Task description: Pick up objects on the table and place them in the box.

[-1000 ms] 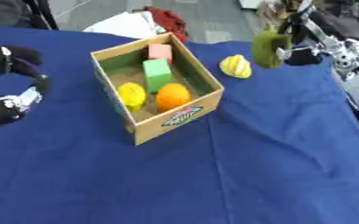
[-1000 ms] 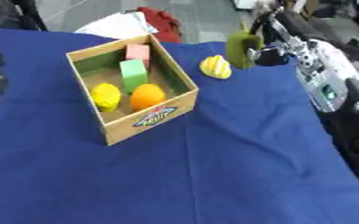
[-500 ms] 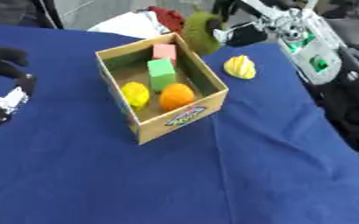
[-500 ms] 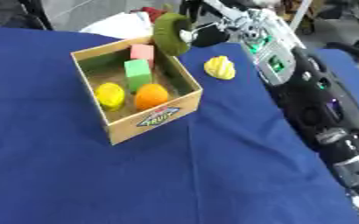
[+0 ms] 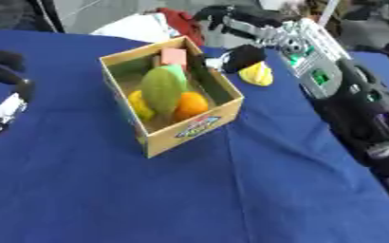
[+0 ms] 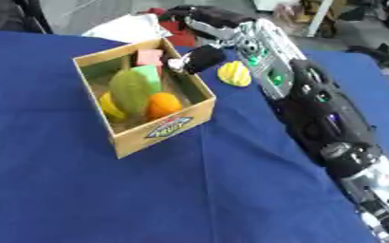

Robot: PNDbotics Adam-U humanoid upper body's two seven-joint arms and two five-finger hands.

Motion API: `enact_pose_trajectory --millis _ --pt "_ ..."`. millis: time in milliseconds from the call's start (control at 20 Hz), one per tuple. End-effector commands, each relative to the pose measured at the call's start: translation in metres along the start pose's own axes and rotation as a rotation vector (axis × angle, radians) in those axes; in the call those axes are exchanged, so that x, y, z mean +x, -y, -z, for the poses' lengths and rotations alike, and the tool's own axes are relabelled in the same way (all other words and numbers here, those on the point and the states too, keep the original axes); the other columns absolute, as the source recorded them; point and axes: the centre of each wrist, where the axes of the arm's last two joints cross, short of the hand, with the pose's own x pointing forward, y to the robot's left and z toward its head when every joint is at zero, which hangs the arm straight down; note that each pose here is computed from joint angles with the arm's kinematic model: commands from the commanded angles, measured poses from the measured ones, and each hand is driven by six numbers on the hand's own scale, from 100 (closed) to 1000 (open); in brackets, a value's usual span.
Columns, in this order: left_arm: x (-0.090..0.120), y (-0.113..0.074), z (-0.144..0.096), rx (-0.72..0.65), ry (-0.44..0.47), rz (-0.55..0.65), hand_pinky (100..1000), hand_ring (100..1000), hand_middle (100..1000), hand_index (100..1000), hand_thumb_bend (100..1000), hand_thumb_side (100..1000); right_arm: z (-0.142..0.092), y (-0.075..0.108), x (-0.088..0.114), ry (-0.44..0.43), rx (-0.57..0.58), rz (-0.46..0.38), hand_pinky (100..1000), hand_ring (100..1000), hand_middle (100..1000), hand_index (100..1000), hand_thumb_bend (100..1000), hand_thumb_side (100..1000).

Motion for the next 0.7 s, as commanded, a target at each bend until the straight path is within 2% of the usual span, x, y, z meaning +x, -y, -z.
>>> enact_pose_trajectory --millis 50,100,250,350,550,700 --pt "0.002 -0.008 0.0 0.018 0.006 0.025 709 609 639 775 298 460 -0.021 0.018 -0.031 -0.132 -0.059 0.034 757 817 929 999 100 379" --pt "0.002 -0.008 -0.001 0.018 0.002 0.026 709 609 640 776 298 474 -0.025 0.016 -0.044 -0.193 -0.073 0.067 751 813 927 999 187 487" --pt "0.0 -0.008 -0.002 0.018 -0.003 0.028 709 608 639 775 298 476 -0.037 0.001 -0.084 -0.4 -0.113 0.156 745 808 925 998 196 483" --pt "0.0 -0.008 -0.002 0.016 -0.004 0.029 709 607 638 775 298 477 -0.043 -0.013 -0.103 -0.5 -0.107 0.185 749 813 927 998 204 480" --pt "0.002 -0.007 -0.001 0.012 0.005 0.029 709 608 638 775 295 479 -0.046 -0.037 -0.124 -0.604 -0.08 0.221 756 829 933 993 214 494" --pt "0.005 -0.007 0.002 0.007 0.02 0.029 710 608 639 775 293 480 -0.044 -0.048 -0.128 -0.625 -0.063 0.249 757 832 940 994 216 502"
